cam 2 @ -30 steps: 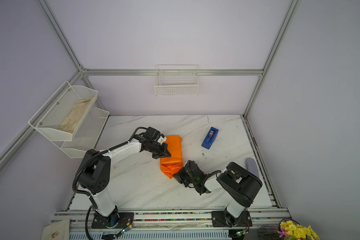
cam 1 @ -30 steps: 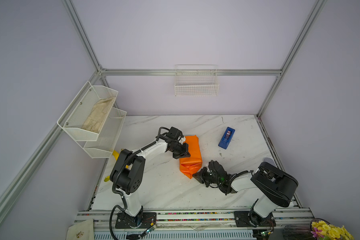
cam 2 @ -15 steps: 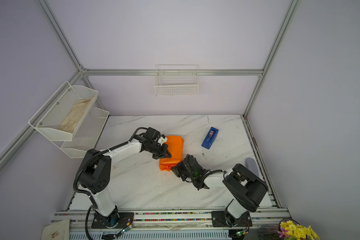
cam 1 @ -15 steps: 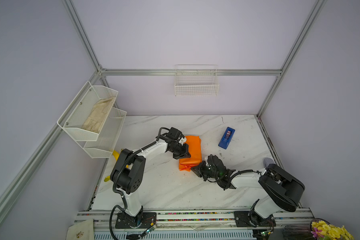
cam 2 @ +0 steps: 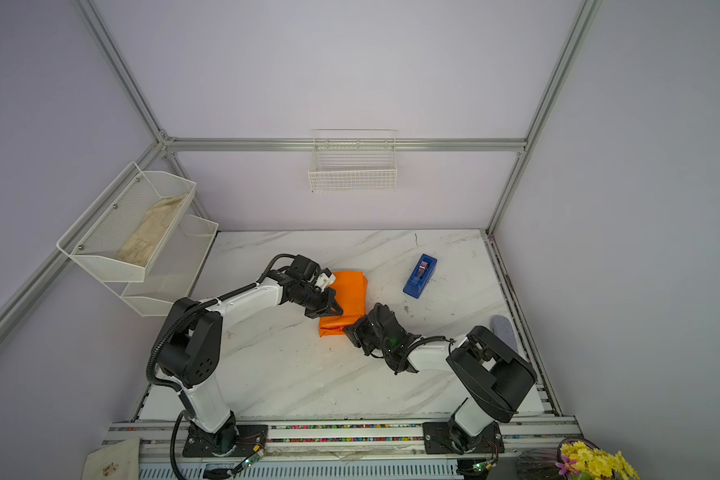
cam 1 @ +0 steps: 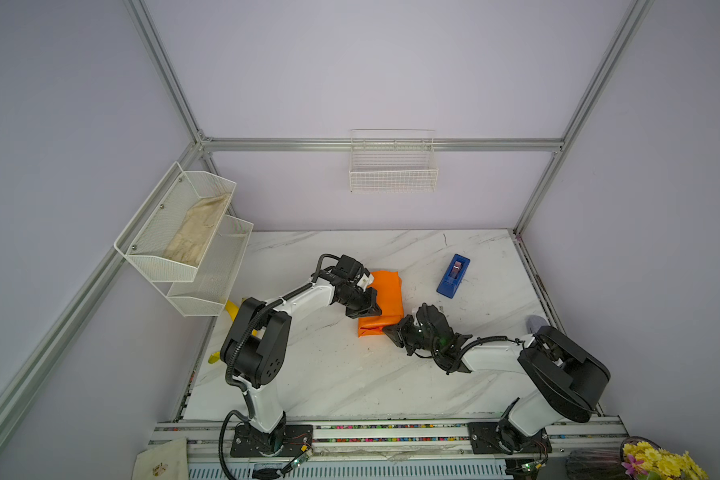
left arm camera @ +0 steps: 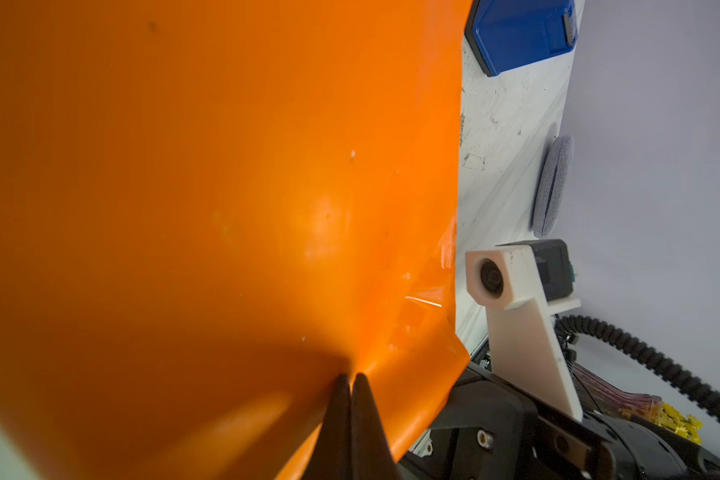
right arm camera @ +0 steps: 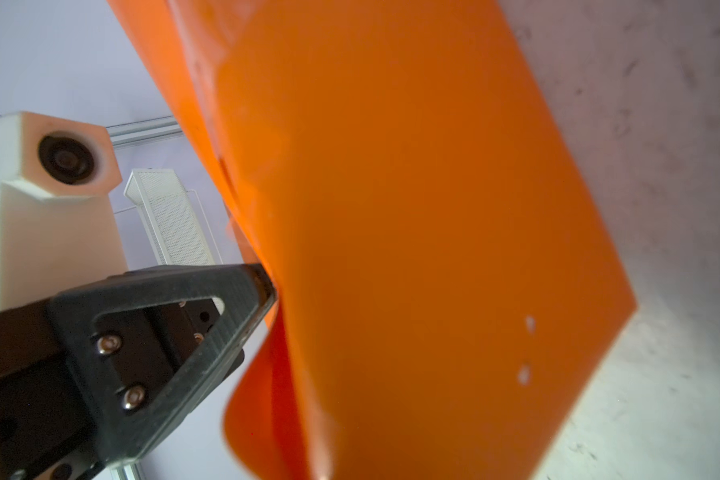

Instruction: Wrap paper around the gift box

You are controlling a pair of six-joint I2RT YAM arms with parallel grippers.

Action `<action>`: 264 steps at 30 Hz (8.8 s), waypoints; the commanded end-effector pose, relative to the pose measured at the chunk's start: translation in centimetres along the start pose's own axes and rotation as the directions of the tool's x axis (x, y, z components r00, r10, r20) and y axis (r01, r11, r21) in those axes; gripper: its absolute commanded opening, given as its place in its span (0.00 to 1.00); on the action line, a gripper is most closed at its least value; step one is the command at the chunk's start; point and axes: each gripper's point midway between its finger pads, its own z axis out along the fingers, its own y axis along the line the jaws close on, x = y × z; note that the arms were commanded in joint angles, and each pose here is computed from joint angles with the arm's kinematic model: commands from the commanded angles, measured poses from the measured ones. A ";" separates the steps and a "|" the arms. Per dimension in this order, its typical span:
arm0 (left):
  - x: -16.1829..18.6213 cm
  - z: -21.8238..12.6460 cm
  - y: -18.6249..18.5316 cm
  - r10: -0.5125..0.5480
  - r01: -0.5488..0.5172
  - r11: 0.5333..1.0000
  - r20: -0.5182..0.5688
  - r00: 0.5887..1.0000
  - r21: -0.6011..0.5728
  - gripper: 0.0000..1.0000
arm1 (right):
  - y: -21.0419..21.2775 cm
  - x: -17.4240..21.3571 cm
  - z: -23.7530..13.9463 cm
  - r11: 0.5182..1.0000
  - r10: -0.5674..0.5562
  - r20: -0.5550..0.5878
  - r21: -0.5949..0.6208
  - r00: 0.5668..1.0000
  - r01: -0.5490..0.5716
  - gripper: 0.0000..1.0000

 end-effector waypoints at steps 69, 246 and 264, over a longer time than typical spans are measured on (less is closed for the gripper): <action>-0.1 -0.4 3.1 0.967 -0.862 -0.156 -0.254 -0.032 -0.482 0.94 | 1.7 -1.1 0.1 0.988 0.118 0.009 -0.101 0.993 -0.116 0.00; 2.5 1.7 6.1 0.965 -0.952 0.014 -0.244 0.093 -0.306 0.69 | -8.3 -20.2 -5.5 0.985 -0.098 0.005 0.147 0.995 0.096 0.00; 2.5 1.6 6.0 0.966 -0.952 0.013 -0.243 0.091 -0.306 0.69 | 0.7 -17.9 -9.9 0.893 -0.443 0.047 0.108 0.895 0.436 0.00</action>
